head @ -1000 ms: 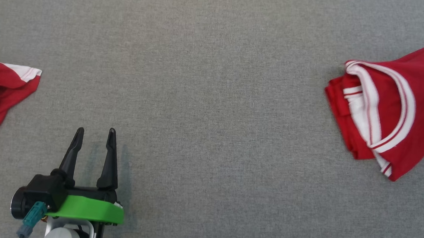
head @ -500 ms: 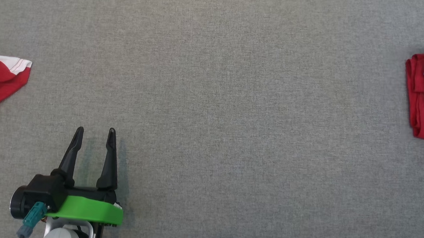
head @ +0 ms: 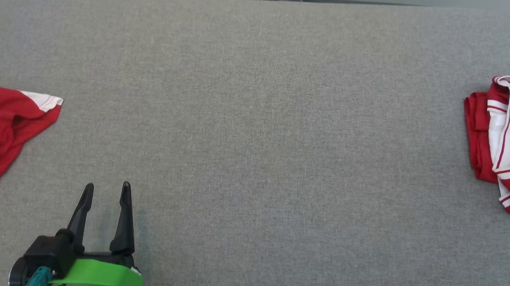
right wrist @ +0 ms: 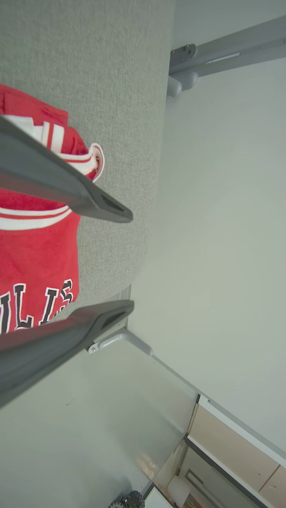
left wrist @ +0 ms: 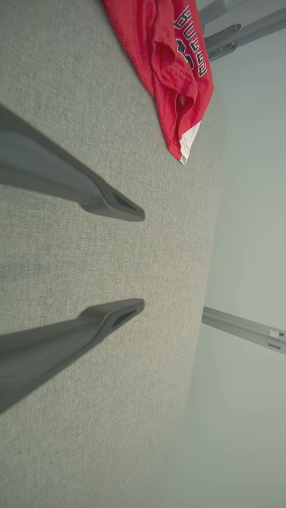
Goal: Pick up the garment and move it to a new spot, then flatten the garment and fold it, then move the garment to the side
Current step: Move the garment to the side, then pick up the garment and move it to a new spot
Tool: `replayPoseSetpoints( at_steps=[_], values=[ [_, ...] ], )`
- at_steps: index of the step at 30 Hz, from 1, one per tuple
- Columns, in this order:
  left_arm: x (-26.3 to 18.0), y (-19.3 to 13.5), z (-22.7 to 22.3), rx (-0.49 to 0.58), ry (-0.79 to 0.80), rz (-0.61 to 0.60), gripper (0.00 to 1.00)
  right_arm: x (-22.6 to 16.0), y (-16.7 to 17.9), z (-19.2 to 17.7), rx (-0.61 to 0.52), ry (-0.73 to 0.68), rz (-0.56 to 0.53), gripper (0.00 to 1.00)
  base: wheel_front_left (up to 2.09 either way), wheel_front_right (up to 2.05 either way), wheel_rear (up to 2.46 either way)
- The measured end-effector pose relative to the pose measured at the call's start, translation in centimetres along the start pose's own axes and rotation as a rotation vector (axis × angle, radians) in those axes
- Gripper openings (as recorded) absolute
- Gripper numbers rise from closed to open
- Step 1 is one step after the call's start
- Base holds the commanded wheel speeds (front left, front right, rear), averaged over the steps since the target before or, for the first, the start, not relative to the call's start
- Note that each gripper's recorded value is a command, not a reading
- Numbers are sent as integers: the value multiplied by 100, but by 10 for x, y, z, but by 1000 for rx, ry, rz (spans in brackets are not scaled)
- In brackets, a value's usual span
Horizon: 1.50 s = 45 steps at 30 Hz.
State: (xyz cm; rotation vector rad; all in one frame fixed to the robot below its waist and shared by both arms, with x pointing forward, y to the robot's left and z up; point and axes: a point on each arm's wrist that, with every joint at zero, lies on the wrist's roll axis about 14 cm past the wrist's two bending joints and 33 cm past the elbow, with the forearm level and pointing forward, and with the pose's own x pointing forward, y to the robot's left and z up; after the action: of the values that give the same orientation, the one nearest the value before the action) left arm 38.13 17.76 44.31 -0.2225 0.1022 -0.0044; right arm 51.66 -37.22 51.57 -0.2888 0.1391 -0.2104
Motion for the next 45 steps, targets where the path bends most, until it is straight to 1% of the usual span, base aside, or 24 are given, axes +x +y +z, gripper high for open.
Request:
replayPoseSetpoints(
  at_steps=[3, 7, 11, 16, 19, 20, 24, 30, 45],
  values=[
    [-10, 2, 5, -6, -14, 12, 100, -19, 26, 8, 31, -68, 51, 100, 0, 0, 0],
    [-24, 6, 12, -9, -33, 27, 100, -55, 57, 11, 79, -132, 125, 100, 0, 0, 0],
    [-37, 12, 20, -8, -60, 48, 100, -99, 85, 34, 155, -248, 191, 100, 0, 0, 0],
    [-49, 19, 28, -10, -88, 68, 100, -152, 107, 23, 205, -251, 241, 100, 0, 0, 0],
    [-54, 25, 32, -11, -105, 81, 100, -173, 113, 20, 245, -253, 241, 100, 0, 0, 0],
    [-58, 30, 33, -12, -108, 97, 100, -181, 114, 21, 274, -259, 229, 100, 0, 0, 0],
    [-67, 34, 25, -7, -85, 100, 100, -195, 120, 18, 283, -253, 233, 100, 0, 0, 0],
    [-77, 32, 17, -19, -70, 91, 100, -207, 107, 6, 311, -226, 168, 100, 0, 0, 0],
    [-78, 24, 13, -31, -59, 64, 100, -216, 118, -6, 335, -186, 182, 100, 0, 0, 0]
  ],
)
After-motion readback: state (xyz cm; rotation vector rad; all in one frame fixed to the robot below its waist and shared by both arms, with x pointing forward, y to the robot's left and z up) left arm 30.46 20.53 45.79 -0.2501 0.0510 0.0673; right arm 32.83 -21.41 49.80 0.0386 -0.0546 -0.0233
